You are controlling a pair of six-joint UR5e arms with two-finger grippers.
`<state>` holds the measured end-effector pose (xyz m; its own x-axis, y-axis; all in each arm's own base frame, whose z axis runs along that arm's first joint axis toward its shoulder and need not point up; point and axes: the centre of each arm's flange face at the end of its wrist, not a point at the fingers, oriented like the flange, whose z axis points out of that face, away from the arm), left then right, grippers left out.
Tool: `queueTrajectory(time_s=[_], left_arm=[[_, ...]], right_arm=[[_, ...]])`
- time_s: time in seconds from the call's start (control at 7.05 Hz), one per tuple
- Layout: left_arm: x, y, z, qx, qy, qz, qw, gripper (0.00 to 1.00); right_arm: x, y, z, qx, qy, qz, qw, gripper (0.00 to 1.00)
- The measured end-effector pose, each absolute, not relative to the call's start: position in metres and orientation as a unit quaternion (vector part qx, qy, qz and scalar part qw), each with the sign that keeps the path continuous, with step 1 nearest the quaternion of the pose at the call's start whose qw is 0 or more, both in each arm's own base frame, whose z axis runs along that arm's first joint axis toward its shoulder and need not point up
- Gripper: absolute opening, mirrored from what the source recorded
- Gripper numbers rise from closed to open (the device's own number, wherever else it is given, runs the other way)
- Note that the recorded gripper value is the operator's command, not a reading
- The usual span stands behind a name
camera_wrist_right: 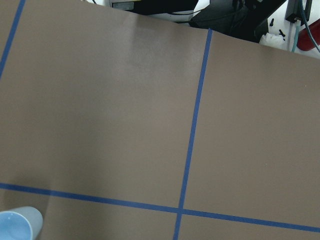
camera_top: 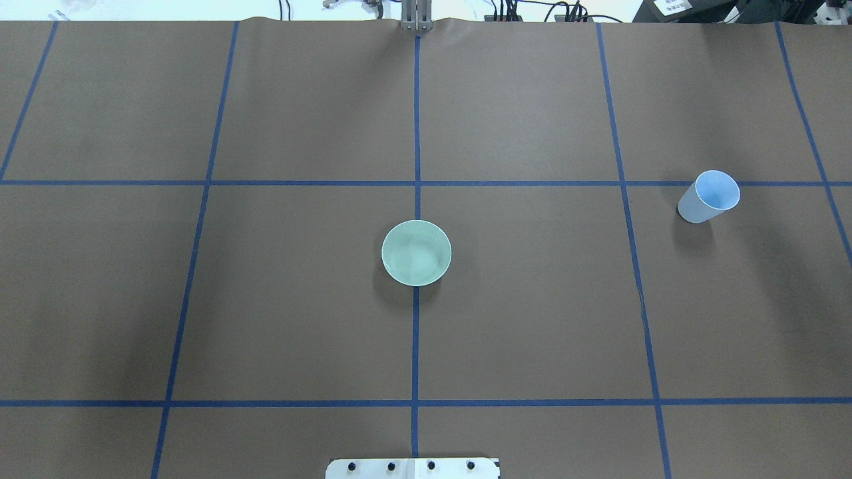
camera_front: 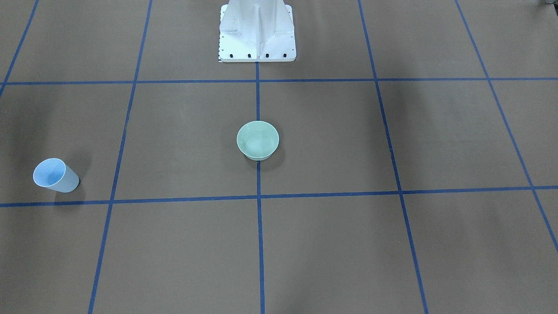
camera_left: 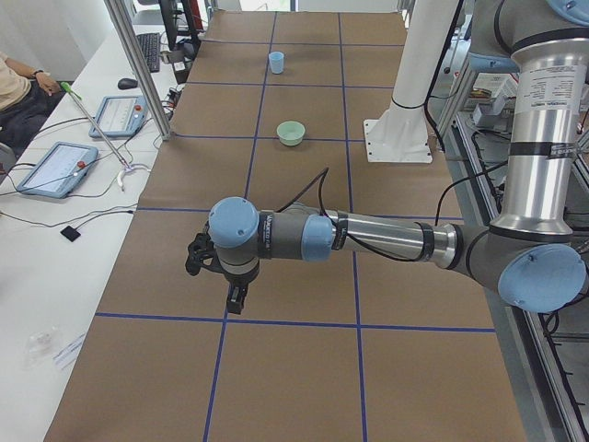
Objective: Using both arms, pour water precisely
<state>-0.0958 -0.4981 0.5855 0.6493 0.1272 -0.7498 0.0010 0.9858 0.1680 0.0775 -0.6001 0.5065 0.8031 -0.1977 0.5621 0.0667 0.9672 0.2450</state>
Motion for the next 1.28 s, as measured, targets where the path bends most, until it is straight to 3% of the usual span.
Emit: queueTrajectory(time_s=[0.43, 1.28], left_arm=[[-0.076, -0.523, 0.536, 0.078, 0.419, 0.002, 0.905, 1.00], [0.112, -0.582, 0.388, 0.022, 0.449, -0.026, 0.893, 1.00]], right_arm=[[0.089, -0.553, 0.631, 0.093, -0.311, -0.085, 0.942, 0.99], [0.085, -0.533, 0.654, 0.064, -0.336, -0.027, 0.939, 1.00]])
